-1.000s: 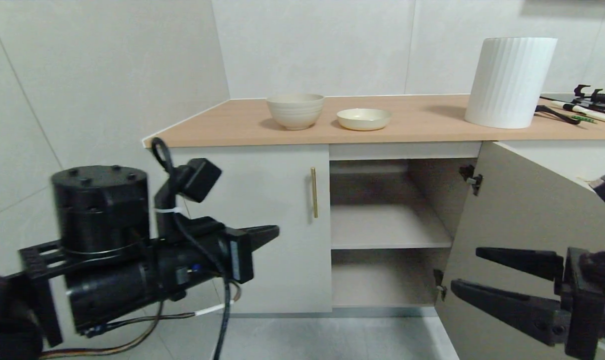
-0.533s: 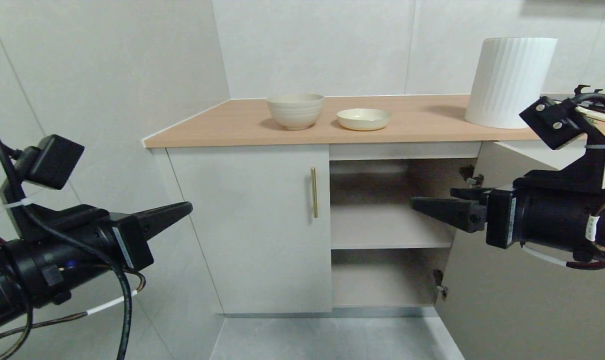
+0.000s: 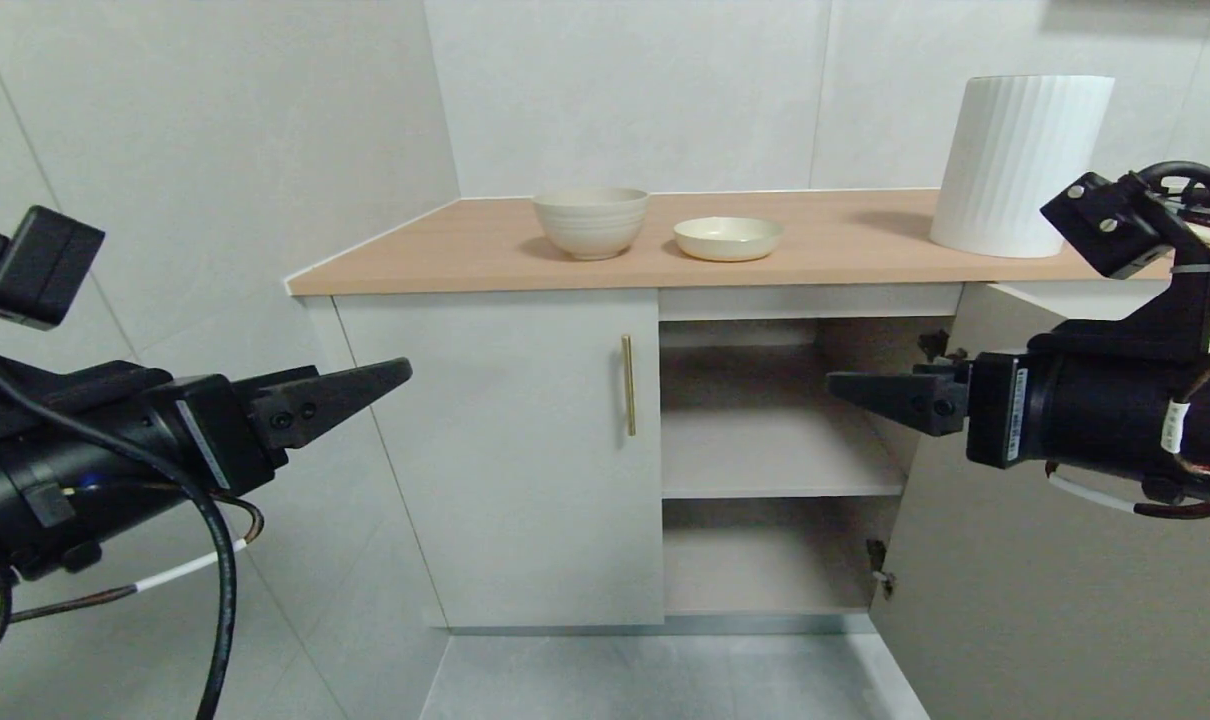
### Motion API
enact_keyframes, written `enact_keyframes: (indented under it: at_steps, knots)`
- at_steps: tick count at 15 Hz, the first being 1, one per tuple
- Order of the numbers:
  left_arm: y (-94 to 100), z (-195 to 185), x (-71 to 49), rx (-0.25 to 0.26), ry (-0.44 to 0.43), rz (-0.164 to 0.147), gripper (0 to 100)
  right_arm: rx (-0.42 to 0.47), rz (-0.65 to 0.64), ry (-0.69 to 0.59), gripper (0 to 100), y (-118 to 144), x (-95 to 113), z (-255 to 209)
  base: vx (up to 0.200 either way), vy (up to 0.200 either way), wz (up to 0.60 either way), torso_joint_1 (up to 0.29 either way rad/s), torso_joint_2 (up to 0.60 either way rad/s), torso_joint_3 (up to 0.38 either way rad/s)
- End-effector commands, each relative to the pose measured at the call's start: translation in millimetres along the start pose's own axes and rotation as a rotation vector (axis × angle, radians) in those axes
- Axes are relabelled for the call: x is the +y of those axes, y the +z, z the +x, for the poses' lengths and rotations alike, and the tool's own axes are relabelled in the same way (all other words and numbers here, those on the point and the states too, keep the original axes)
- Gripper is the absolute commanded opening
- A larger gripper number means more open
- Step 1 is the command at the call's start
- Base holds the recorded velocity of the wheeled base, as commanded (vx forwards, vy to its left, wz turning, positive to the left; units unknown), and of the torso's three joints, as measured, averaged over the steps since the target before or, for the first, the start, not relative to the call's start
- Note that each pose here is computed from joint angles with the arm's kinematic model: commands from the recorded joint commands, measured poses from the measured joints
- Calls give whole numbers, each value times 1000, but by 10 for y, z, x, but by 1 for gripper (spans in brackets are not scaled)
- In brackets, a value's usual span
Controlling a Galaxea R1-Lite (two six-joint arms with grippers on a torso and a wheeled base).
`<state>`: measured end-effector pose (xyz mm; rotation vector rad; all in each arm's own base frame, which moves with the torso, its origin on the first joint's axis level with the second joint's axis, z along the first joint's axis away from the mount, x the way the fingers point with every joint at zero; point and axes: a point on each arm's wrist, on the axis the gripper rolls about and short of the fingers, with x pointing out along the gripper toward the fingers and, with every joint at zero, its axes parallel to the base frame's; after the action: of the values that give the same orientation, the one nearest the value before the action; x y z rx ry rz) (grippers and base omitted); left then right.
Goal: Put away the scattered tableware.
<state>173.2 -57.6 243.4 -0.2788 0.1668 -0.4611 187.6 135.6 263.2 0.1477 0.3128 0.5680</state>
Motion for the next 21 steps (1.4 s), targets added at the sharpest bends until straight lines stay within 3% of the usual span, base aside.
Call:
enact_keyframes:
  at_steps: [1, 4, 10, 16, 21]
  knots:
    - [24, -3, -8, -9, -2, 1, 100, 6, 2, -11, 100, 4, 2, 70, 0, 0, 0, 0, 0, 0]
    - [45, -35, -20, -22, -8, 5, 100, 6, 4, -9, 100, 2, 2, 65, 0, 0, 0, 0, 0, 0]
    - [68, -58, -31, -19, -7, 4, 100, 63, 0, -9, 100, -96, -3, 44, 200, 0, 0, 6, -2, 2]
    - [60, -42, -29, -11, -19, -1, 100, 36, 8, -12, 100, -86, -22, 54, 200, 0, 0, 4, 2, -1]
    - [53, -38, -28, -6, -25, -2, 100, 37, 3, -12, 100, -88, -23, 59, 0, 0, 0, 0, 0, 0]
